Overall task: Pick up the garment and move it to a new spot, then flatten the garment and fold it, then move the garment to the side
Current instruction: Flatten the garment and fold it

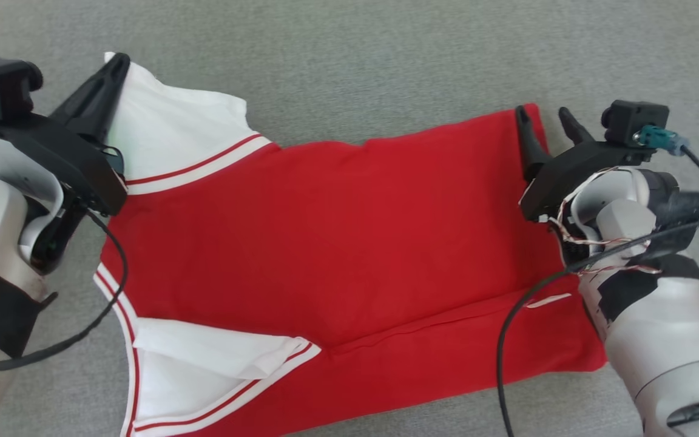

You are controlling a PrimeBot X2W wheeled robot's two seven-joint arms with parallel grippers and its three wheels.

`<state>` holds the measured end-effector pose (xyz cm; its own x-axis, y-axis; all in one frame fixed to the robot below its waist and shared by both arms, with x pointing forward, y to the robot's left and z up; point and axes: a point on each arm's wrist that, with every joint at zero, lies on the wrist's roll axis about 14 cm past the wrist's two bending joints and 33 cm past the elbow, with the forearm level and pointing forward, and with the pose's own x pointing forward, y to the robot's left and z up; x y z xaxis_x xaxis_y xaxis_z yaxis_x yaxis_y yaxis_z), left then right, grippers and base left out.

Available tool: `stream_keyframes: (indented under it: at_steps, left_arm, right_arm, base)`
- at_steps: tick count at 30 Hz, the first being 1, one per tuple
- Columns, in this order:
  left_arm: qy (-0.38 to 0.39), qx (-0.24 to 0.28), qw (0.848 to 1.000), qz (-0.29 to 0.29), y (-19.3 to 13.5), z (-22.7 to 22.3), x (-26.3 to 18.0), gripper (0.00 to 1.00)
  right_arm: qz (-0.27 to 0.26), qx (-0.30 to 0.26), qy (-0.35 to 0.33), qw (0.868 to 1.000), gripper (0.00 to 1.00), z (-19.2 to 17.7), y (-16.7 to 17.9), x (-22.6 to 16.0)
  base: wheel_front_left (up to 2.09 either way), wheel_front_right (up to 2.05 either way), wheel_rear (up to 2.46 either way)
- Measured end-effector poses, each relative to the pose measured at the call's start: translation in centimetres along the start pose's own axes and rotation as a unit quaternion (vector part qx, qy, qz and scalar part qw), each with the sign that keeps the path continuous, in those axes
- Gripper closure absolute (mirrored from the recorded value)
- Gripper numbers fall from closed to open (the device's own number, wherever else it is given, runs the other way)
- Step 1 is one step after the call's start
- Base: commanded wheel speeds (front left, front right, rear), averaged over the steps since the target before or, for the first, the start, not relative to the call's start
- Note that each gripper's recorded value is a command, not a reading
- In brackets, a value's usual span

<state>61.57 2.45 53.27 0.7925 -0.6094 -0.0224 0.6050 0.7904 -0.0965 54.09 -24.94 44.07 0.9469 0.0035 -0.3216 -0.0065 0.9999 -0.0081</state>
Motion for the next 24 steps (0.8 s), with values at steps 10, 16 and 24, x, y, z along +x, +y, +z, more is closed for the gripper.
stream_keyframes:
  at_steps: [10,16,24]
  left_arm:
    - [-0.006,0.001,1.0,-0.006,0.1,-0.1,-0.6,1.0]
    - [-0.03,0.003,1.0,-0.006,-0.1,1.1,-1.1,1.0]
    - [-0.079,-0.005,0.997,-0.02,-2.5,3.5,-3.6,1.0]
  right_arm:
    - [-0.007,0.005,0.018,1.0,1.0,-1.1,-0.1,1.5]
    - [-0.007,0.0,-0.012,1.0,1.0,0.3,-0.1,1.4]
    - [0.008,0.022,-0.052,0.998,1.0,1.2,0.8,-1.2]
  base:
    - [0.0,0.0,0.0]
    - [0.0,0.0,0.0]
    - [0.0,0.0,0.0]
